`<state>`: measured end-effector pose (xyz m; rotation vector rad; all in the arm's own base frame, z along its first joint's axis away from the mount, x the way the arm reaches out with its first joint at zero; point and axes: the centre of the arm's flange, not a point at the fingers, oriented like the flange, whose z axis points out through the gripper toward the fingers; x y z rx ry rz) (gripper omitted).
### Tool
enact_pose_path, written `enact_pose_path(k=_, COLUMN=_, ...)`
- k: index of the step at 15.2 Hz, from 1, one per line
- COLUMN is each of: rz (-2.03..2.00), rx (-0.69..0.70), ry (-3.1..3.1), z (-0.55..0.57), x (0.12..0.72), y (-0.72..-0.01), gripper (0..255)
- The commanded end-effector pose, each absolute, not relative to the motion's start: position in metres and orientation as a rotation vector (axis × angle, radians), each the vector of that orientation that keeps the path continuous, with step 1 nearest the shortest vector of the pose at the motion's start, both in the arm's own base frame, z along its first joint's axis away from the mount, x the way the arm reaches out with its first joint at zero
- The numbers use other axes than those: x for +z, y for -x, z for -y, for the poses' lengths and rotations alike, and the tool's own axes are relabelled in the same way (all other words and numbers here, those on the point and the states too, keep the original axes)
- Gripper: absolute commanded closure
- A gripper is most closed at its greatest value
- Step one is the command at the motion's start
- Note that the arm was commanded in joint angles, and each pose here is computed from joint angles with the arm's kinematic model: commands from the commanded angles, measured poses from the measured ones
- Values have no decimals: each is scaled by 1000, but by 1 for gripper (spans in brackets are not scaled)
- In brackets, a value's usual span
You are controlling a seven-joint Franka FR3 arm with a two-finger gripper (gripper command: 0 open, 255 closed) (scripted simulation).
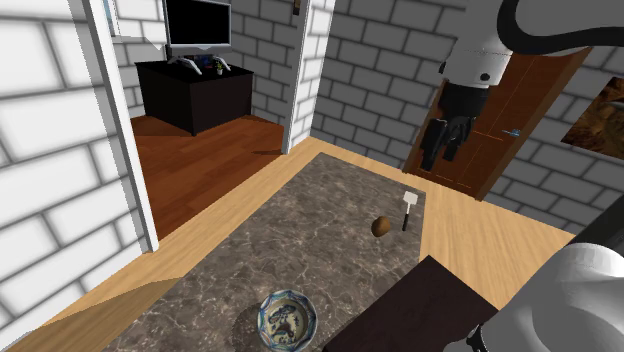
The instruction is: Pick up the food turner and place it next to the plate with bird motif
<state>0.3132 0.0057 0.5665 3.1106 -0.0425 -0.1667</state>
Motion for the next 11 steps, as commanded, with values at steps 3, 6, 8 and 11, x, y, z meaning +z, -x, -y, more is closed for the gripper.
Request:
enact_pose_path(k=3, rz=116, rx=-164, ry=-3111, z=9, x=550, y=-328, gripper=0)
enact_pose_path(k=6, rz=226, rx=-161, ry=-3109, z=32, x=525, y=-350, gripper=0)
enact_pose_path(k=8, rz=300, rx=-158, ry=-3106, z=48, x=509, y=-363, gripper=0)
enact_pose_path(k=11, rz=411, rx=-154, ry=-3098, z=74, x=484, y=-381, gripper=0)
